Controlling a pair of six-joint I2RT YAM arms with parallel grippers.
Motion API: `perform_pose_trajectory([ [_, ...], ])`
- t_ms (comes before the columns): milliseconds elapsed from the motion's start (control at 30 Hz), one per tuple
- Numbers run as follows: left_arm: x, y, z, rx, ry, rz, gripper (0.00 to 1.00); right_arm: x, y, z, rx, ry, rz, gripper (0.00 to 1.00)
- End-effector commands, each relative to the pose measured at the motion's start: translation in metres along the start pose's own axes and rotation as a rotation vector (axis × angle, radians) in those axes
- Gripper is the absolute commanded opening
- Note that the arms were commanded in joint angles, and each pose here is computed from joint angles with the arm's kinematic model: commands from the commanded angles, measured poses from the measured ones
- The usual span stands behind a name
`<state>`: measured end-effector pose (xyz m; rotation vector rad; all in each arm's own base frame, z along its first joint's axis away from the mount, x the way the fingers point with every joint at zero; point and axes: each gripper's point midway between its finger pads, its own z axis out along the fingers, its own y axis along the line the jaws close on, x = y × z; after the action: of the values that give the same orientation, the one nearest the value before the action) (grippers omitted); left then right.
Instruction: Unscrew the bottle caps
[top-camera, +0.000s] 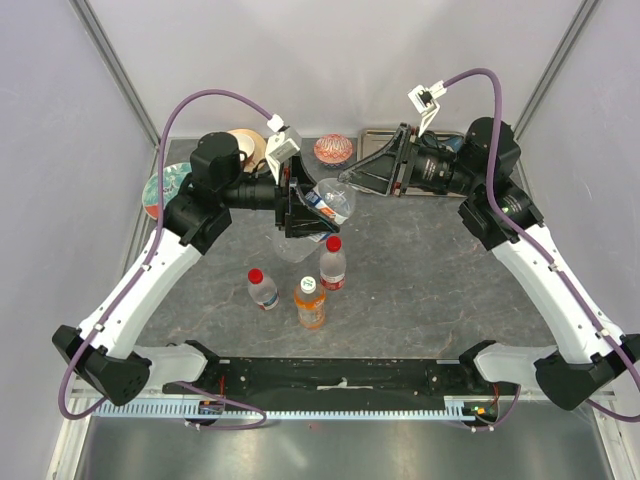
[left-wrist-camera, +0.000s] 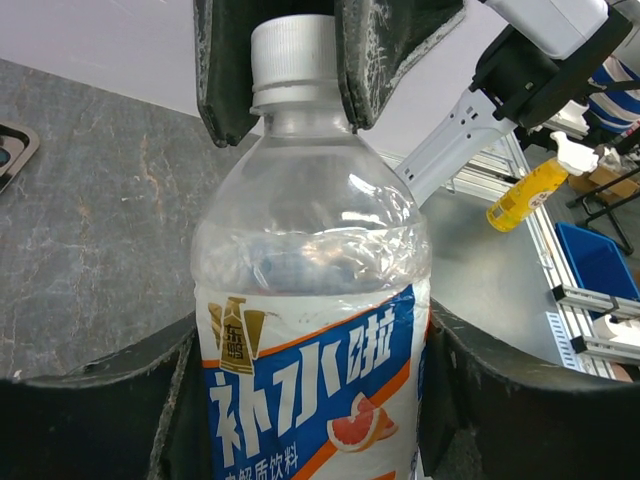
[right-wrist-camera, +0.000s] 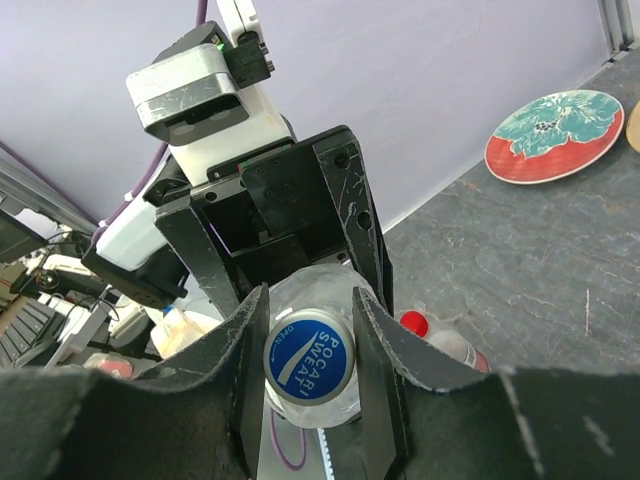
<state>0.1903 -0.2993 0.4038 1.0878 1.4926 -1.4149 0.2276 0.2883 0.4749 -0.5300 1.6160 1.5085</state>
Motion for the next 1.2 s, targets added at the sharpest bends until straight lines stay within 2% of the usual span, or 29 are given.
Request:
perform_pose_trajectory([
  [0,-0.002,0.001,-0.003,-0.022,-0.016,0.079,0.59,-0.012,0.018,-0.008,-0.011,-0.043,-0.053,0.60],
  [67,-0.003,0.003,-0.004,-0.048,-0.024,0.087,0.59,-0.025,0.016,-0.015,0.060,-0.099,-0.128,0.78],
  [100,-0.003,0.007,-0.006,-0.081,-0.033,0.089,0.58,-0.040,0.012,-0.025,0.157,-0.169,-0.151,0.85],
  [233,-0.012,0.021,-0.012,-0.206,-0.108,0.111,0.55,-0.076,-0.001,-0.057,0.394,-0.338,-0.220,0.93],
  [300,-0.022,0.030,-0.017,-0.294,-0.175,0.146,0.55,-0.080,-0.009,-0.062,0.475,-0.338,-0.220,0.98],
  [333,-0.025,0.033,-0.019,-0.323,-0.195,0.161,0.54,-0.087,-0.021,-0.068,0.576,-0.374,-0.220,0.98],
  [367,-0.031,0.040,-0.021,-0.384,-0.223,0.175,0.54,-0.082,-0.013,-0.066,0.611,-0.354,-0.224,0.98],
  [400,-0.037,0.043,-0.024,-0.414,-0.243,0.206,0.53,-0.081,-0.028,-0.062,0.712,-0.333,-0.263,0.98],
  [433,-0.041,0.045,-0.026,-0.438,-0.255,0.217,0.52,-0.089,-0.040,-0.074,0.873,-0.378,-0.288,0.98],
  [467,-0.045,0.051,-0.030,-0.482,-0.268,0.223,0.52,-0.091,-0.029,-0.077,0.921,-0.378,-0.305,0.98],
  [500,-0.048,0.053,-0.032,-0.506,-0.276,0.231,0.52,-0.089,-0.046,-0.070,1.017,-0.336,-0.356,0.98],
  [533,-0.052,0.054,-0.036,-0.527,-0.290,0.239,0.51,-0.092,-0.051,-0.071,1.086,-0.334,-0.387,0.98],
  [567,-0.053,0.055,-0.039,-0.545,-0.296,0.245,0.51,-0.103,-0.049,-0.088,1.219,-0.387,-0.424,0.98],
  [633,-0.053,0.060,-0.045,-0.591,-0.303,0.256,0.50,-0.102,-0.064,-0.083,1.350,-0.346,-0.526,0.98],
  [667,-0.056,0.057,-0.048,-0.597,-0.313,0.268,0.50,-0.107,-0.068,-0.085,1.412,-0.400,-0.525,0.98],
  [733,-0.053,0.058,-0.051,-0.613,-0.307,0.278,0.50,-0.105,-0.073,-0.080,1.409,-0.438,-0.510,0.97],
  [767,-0.053,0.057,-0.054,-0.622,-0.310,0.284,0.50,-0.096,-0.087,-0.067,1.394,-0.476,-0.510,0.92],
  [800,-0.052,0.058,-0.054,-0.626,-0.305,0.292,0.50,-0.101,-0.070,-0.069,1.264,-0.512,-0.513,0.87],
  [867,-0.050,0.059,-0.056,-0.637,-0.300,0.300,0.50,-0.084,-0.067,-0.047,1.042,-0.521,-0.528,0.93],
  [900,-0.049,0.059,-0.057,-0.641,-0.295,0.310,0.50,-0.091,-0.046,-0.059,0.958,-0.587,-0.495,0.98],
  [933,-0.048,0.060,-0.057,-0.646,-0.291,0.314,0.50,-0.089,-0.040,-0.053,0.895,-0.584,-0.482,0.98],
  [1033,-0.043,0.067,-0.057,-0.661,-0.272,0.316,0.50,-0.086,-0.030,-0.041,0.835,-0.532,-0.397,0.98],
  [1167,-0.042,0.072,-0.055,-0.670,-0.262,0.316,0.50,-0.087,-0.008,-0.036,0.697,-0.566,-0.355,0.98],
])
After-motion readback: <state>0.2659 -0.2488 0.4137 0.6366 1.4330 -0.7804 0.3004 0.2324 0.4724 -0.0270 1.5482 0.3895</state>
